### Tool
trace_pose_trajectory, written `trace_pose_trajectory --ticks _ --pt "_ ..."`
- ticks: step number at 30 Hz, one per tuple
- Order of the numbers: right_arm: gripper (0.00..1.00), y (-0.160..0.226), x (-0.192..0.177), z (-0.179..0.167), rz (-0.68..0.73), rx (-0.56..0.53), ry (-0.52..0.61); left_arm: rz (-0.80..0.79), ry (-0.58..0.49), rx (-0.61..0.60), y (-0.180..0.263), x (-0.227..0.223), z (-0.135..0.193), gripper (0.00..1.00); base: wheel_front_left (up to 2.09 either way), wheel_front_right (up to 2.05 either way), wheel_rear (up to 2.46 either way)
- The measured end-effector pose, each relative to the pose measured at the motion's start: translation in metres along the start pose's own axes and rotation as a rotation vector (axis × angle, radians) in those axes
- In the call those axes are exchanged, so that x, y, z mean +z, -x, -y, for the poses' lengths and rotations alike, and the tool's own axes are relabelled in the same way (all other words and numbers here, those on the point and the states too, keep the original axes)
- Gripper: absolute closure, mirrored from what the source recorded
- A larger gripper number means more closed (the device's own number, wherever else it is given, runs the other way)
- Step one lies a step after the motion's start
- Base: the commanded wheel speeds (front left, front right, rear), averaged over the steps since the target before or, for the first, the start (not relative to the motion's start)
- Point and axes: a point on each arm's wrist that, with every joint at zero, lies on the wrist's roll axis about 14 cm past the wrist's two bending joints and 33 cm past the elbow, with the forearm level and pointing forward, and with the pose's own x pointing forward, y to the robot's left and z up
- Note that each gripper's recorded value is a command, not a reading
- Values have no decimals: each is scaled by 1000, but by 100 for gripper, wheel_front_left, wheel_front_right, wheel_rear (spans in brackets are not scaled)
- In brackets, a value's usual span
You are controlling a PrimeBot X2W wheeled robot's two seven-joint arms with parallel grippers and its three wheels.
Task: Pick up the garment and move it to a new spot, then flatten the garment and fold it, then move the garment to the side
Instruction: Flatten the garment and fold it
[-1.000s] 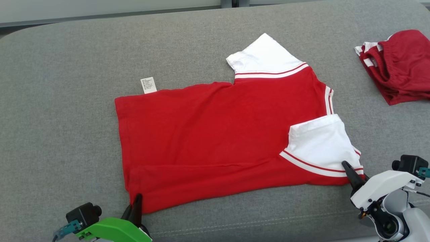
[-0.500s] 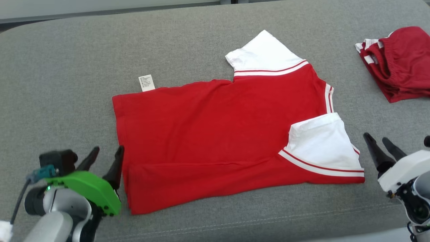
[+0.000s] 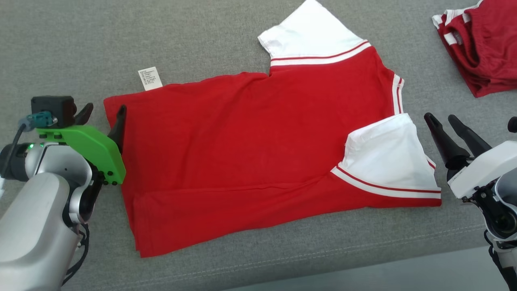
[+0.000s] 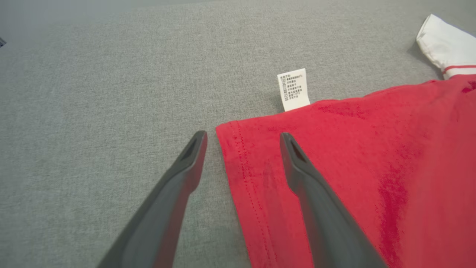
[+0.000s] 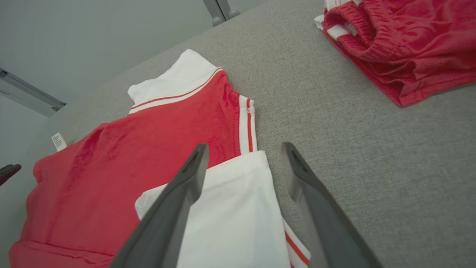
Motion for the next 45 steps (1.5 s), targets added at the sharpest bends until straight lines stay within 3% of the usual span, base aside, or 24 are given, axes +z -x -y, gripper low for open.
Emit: trace_pose_trajectory --ticks 9,19,21,22,26,28,35,45 --pt "0 -13 -15 13 -46 -24 -4 -114 -27 24 -40 -29 -18 0 0 0 0" --pt "0 -20 -16 13 -51 -17 2 -135 -52 -17 -52 -34 -11 0 0 0 0" --pt "0 -21 -16 11 -51 -12 3 -126 -59 -29 -53 -33 -8 30 0 0 0" --pt "0 -22 -15 11 -48 -10 5 -123 -67 -36 -53 -32 -7 52 0 0 0" --pt "0 -25 -15 8 -52 0 13 -110 -77 -56 -54 -32 0 80 0 0 0" --pt "0 -29 -14 4 -54 13 20 -96 -74 -64 -54 -31 3 100 0 0 0" --pt "0 -57 8 -14 -45 74 121 -11 -56 -82 -51 -18 9 100 0 0 0" --pt "0 -133 49 -61 -69 160 350 138 -4 -91 -36 3 16 100 0 0 0"
